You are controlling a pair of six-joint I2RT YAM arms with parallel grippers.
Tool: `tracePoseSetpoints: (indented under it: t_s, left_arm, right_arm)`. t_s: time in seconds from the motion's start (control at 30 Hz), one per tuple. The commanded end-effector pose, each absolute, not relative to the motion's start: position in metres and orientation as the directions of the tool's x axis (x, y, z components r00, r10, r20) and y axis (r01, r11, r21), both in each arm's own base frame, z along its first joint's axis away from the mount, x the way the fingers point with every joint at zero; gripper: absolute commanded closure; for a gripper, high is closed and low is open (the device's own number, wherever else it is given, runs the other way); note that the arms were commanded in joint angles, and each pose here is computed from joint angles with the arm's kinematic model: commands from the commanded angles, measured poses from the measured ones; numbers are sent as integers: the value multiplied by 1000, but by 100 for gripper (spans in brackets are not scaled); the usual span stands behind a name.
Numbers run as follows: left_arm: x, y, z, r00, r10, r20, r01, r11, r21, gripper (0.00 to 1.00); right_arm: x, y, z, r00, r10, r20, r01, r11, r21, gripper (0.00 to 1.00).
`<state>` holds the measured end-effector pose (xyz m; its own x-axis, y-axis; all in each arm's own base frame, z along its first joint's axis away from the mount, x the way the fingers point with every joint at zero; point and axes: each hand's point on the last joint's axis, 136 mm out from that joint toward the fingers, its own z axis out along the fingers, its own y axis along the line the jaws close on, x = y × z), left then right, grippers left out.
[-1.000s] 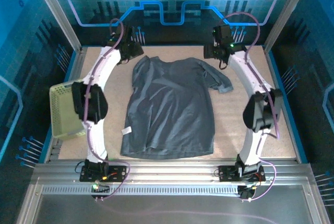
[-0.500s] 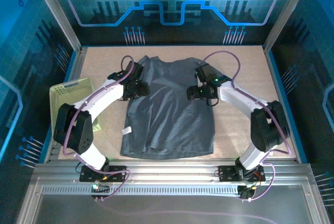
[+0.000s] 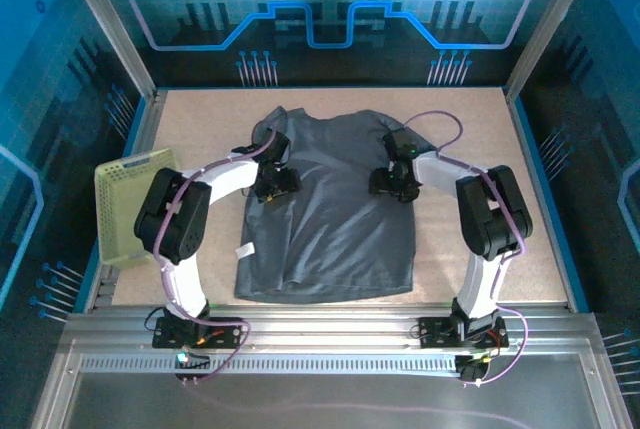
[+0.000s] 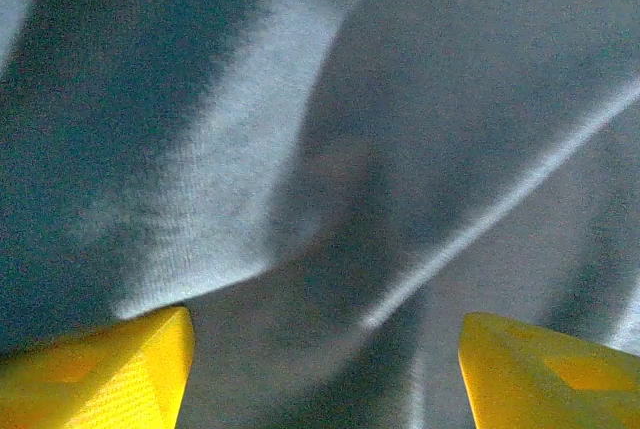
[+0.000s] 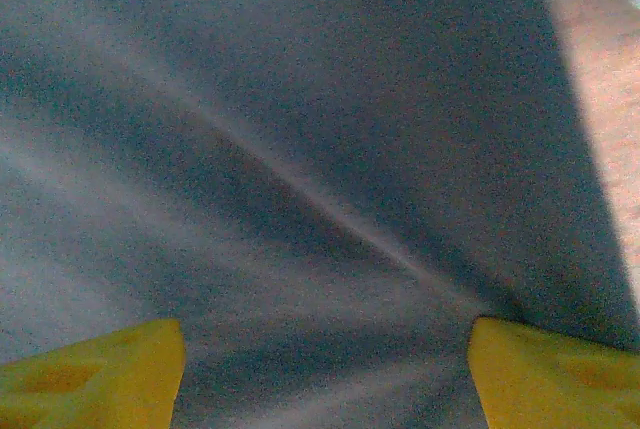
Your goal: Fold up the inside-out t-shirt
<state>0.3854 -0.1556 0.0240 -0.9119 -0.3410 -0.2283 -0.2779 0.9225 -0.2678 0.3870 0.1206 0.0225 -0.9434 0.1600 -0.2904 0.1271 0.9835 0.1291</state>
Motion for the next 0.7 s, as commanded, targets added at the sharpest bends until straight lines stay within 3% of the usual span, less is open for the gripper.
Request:
tracePoseSetpoints:
  t_s: [0.0,0.17,0.33,0.47,0.57,0.67]
  left_arm:
    - [388,-171,11,-913,-363,-185,-293,901,-321,29]
    - [395,-181,15,-913,-358,-193,-282,899,-335,29]
    - [381,-184,70,-912,-211,-351,-141,967,-214,20]
    - [332,-210,101,-891,64,-449,106,992,-69,14]
    - [279,-231,100,-867,254,-429,269,963,25,14]
    - [230,-248,90,-856,357,-374,374,927,28,14]
  right_arm:
    - [395,83,16,-927,264,-266,254,964,75,23]
    - [418,64,26,-906,311,-289,288,950,121,25]
    - [417,74,81,-888,227,-399,197,973,116,22]
    - [392,82,117,-874,180,-452,133,982,133,20]
    - [362,94,131,-872,121,-474,66,989,131,19]
    - [331,101,136,-874,81,-479,29,993,113,17]
